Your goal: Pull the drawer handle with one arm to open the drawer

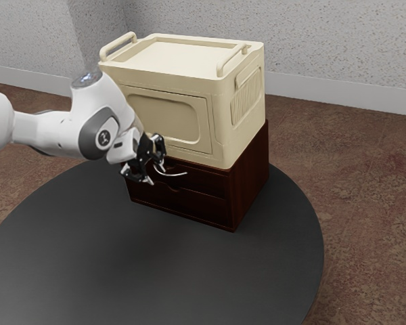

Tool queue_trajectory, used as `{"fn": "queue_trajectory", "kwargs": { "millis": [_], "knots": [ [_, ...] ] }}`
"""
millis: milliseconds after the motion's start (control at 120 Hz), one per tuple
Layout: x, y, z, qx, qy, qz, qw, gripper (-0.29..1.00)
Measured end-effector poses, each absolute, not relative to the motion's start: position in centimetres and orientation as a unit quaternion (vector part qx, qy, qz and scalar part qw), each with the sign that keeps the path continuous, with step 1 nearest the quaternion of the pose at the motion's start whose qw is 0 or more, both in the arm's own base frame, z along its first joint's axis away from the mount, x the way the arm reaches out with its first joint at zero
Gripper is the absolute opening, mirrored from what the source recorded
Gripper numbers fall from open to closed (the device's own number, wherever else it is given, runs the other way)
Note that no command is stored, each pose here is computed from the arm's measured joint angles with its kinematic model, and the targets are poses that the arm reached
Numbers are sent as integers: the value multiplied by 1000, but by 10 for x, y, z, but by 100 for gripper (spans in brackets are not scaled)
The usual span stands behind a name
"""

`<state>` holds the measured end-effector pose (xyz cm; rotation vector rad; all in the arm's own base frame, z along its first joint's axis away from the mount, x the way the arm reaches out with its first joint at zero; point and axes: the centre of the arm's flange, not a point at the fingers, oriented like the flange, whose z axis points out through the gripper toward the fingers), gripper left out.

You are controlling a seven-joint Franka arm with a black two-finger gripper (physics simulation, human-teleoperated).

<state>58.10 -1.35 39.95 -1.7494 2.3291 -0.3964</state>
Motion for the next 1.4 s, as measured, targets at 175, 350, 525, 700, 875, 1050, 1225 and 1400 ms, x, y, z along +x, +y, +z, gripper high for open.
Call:
{"fn": "queue_trajectory", "kwargs": {
  "millis": [175, 350, 525, 700, 875, 1050, 1225, 1400],
  "knots": [
    [580, -19, 398, -582, 795, -136, 102, 20],
    [551, -21, 400, -577, 800, -130, 102, 9],
    [527, -22, 395, -573, 805, -120, 98, 5],
    [503, -20, 403, -572, 805, -118, 105, 2],
    [478, -19, 398, -584, 797, -127, 92, 3],
    [457, -18, 399, -587, 794, -131, 90, 3],
    [440, -17, 393, -588, 794, -129, 85, 4],
    [429, -21, 395, -583, 797, -131, 87, 4]
  ]
}}
